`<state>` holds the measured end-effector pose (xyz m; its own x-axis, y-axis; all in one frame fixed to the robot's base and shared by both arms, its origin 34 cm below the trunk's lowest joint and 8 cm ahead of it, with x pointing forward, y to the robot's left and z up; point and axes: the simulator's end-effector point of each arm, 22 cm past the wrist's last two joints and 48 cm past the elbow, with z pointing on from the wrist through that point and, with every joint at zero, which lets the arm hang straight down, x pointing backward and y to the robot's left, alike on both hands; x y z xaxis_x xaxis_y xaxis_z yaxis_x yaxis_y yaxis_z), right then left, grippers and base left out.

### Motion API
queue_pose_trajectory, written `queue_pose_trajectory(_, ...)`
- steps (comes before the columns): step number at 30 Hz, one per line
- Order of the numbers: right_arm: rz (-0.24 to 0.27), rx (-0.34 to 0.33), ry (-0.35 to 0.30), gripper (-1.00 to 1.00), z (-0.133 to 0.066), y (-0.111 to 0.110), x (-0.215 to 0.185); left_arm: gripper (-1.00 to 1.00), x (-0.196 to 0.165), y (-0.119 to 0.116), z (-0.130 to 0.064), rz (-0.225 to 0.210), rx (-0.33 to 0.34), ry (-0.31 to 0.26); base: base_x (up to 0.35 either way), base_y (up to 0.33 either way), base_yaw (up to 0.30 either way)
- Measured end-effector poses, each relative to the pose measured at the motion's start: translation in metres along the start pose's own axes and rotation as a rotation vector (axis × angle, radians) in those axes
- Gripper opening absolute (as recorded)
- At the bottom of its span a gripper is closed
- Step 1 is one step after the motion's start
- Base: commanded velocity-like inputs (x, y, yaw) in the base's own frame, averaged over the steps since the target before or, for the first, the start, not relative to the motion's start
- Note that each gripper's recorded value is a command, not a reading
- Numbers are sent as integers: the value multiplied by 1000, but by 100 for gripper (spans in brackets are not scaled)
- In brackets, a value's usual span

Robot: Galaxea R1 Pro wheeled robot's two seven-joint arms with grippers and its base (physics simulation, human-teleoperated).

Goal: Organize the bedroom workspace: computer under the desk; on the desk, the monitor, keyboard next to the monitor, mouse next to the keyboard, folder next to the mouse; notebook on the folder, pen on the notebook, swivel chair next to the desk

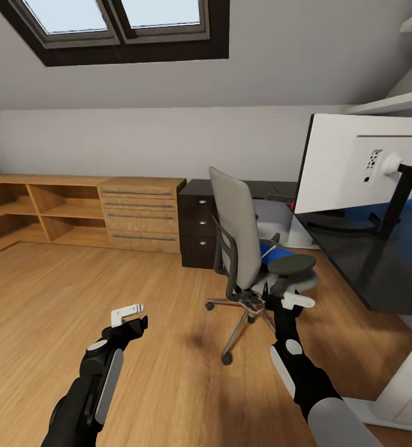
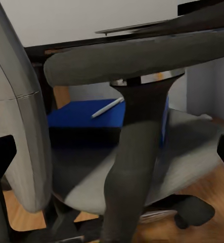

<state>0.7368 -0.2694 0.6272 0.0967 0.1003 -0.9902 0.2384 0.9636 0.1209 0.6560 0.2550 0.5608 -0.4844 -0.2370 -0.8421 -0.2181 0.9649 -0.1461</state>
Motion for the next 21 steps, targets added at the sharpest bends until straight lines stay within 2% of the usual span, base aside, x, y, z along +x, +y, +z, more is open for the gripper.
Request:
queue_pose_trajectory(1,-2,2,6,100,0,-1,3,100,0,0,0,0,0,-1,-5,0,0)
queue_pose_trajectory(2,-15,13,48,100,-4,-7,21,100,-9,-1,-3,-4,3,-20,-4,0,0)
queue_pose_trajectory(7,-29,28,95,100,-5,-14,34,100,-23,-3,-9,-11,7,-54,-2,0,0)
queue_pose_trajectory(12,-72,65,196,100,-8,-32,60,100,-25,-3,-11,-15,8,-69,0,0,0)
queue_pose_trajectory(19,-89,96,234,100,-12,-51,82,100,-11,0,-6,-16,9,-71,0,0,0)
queue_pose_trajectory(20,-63,148,244,100,-11,-71,84,100,-9,0,-6,-17,9,-72,0,0,0)
queue_pose_trajectory(21,-45,176,248,100,-12,-82,87,100,-7,1,-5,-17,9,-72,0,0,0)
